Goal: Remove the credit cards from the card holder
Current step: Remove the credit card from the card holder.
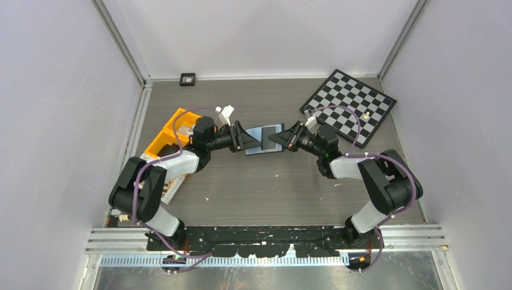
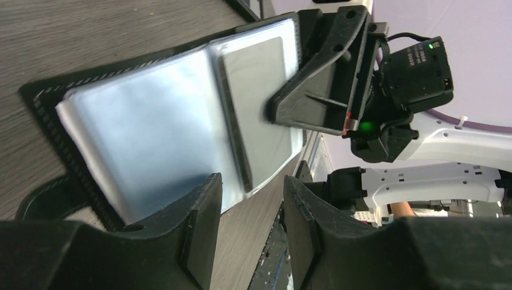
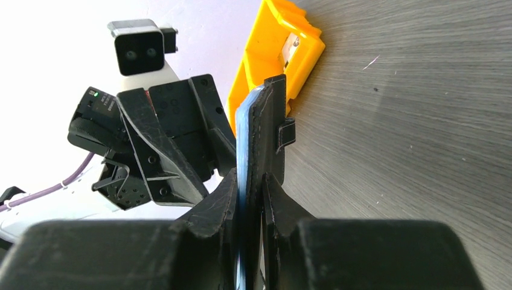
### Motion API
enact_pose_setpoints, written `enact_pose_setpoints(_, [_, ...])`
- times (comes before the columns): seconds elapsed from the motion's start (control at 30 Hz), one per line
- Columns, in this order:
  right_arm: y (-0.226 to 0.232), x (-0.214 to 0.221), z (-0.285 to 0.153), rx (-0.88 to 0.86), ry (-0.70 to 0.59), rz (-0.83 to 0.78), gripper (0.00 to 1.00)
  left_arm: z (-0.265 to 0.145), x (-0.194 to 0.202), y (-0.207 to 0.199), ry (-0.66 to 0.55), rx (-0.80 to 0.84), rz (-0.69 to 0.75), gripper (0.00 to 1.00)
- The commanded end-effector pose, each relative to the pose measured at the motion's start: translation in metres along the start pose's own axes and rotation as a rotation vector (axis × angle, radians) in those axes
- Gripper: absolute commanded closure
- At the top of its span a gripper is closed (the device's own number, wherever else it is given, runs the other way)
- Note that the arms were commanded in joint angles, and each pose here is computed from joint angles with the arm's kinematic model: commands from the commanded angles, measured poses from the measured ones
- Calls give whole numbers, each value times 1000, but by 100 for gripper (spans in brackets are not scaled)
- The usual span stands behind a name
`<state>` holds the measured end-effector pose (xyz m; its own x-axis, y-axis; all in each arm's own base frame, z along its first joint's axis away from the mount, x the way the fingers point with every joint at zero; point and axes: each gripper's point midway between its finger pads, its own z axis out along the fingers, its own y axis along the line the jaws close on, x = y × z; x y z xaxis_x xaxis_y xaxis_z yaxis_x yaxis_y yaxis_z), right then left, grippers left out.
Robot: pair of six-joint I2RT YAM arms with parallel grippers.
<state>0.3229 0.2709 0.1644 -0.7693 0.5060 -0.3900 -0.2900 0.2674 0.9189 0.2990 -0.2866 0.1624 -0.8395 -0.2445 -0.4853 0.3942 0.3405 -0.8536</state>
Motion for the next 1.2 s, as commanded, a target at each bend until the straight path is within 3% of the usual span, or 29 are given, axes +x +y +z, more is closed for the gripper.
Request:
enact_pose_setpoints(0.0, [40, -4, 4, -128, -7, -93, 100, 4, -12, -24, -9, 83, 60, 56])
enact_pose_setpoints(0.37, [65, -2, -2, -231, -10, -97, 100, 9, -9, -23, 23, 110, 7, 57])
enact_pose_setpoints(0.77, [69, 0, -1, -284, 2, -66, 99, 6, -11, -56, 26, 303, 12, 83])
enact_pose_setpoints(0.9, [69, 0, -1, -284, 1, -68, 86, 5, -12, -57, 23, 304, 23, 100])
enact_pose_setpoints(1.0, [68, -1, -3, -274, -14, -74, 74, 3, -16, -50, 5, 268, 19, 100])
enact_pose_setpoints(1.17, [64, -6, -7, -244, -46, -88, 64, -5, -23, -39, -41, 214, 22, 100])
